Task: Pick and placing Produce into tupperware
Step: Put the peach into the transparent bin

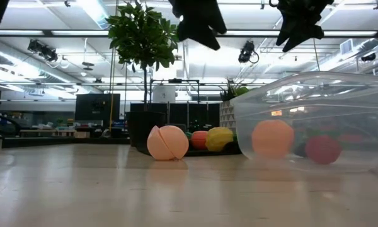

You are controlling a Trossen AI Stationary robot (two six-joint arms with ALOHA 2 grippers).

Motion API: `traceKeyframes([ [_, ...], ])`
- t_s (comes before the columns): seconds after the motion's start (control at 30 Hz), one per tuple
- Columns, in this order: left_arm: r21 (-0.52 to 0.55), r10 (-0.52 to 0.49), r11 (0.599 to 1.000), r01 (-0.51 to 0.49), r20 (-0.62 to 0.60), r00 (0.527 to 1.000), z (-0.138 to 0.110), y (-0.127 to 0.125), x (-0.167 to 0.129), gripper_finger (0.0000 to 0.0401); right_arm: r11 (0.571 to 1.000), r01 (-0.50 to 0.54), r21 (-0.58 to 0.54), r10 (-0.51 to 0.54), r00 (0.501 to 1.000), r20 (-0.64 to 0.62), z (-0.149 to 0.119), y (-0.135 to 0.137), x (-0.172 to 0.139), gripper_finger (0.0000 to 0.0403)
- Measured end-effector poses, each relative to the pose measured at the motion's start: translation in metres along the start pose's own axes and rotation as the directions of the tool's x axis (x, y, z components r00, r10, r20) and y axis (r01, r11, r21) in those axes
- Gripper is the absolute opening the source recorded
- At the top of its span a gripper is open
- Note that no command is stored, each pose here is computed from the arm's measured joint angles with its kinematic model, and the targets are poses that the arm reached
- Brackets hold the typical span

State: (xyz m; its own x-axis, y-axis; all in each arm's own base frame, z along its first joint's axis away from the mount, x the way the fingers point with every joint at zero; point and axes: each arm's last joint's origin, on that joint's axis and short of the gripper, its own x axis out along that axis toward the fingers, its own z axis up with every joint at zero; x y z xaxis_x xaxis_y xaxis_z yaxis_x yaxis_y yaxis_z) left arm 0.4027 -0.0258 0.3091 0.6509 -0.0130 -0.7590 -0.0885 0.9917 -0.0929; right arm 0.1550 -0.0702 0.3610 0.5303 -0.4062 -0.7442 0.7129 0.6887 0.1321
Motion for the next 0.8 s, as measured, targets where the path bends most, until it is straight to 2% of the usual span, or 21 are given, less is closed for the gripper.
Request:
traceKeyframes([
  [0.17,0.023,-0.006,1.0,0.009,-0.127,0.992,-0.016,-0.017,-0.013,0.0251,1.0,0.0,-0.007,0.0,1.0,-0.001,0.0,0.0,0.0,0.0195],
  [0.23,0.049,-0.002,0.999,0.012,-0.202,0.979,-0.028,-0.024,-0.017,0.0252,1.0,0.0,-0.013,0.0,1.0,-0.001,0.0,0.0,0.0,0.0195],
  [0.33,0.025,-0.013,0.999,0.02,-0.232,0.973,-0.051,-0.03,-0.03,0.0252,1.0,0.001,-0.023,-0.001,1.0,-0.003,0.0,0.0,0.0,0.0195],
  [0.4,-0.024,-0.033,0.999,0.029,-0.19,0.981,-0.067,-0.033,-0.041,0.0252,1.0,0.001,-0.029,-0.001,1.0,-0.003,0.0,0.0,0.0,0.0195],
  [0.5,-0.123,-0.035,0.992,0.032,-0.024,0.999,-0.088,-0.031,-0.054,0.0249,0.999,0.001,-0.044,-0.001,1.0,-0.002,0.0,0.0,0.0,0.0195],
  [0.57,-0.172,-0.028,0.984,0.051,0.134,0.991,-0.096,-0.027,-0.058,0.0245,0.999,-0.002,-0.052,0.002,1.0,0.005,0.001,0.0,0.0,0.0195],
  [0.63,-0.167,-0.029,0.984,0.07,0.231,0.972,-0.105,-0.024,-0.054,0.024,0.999,-0.004,-0.053,0.005,1.0,0.01,0.001,0.0,0.0,0.0195],
  [0.67,-0.155,-0.027,0.986,0.067,0.247,0.969,-0.109,-0.023,-0.049,0.0237,0.999,-0.005,-0.053,0.005,1.0,0.012,0.001,0.0,0.0,0.0195],
  [0.8,-0.074,0.001,0.997,0.01,0.143,0.99,-0.136,-0.02,-0.014,0.0234,0.999,-0.006,-0.052,0.006,1.0,0.015,0.001,0.001,0.0,0.0195],
])
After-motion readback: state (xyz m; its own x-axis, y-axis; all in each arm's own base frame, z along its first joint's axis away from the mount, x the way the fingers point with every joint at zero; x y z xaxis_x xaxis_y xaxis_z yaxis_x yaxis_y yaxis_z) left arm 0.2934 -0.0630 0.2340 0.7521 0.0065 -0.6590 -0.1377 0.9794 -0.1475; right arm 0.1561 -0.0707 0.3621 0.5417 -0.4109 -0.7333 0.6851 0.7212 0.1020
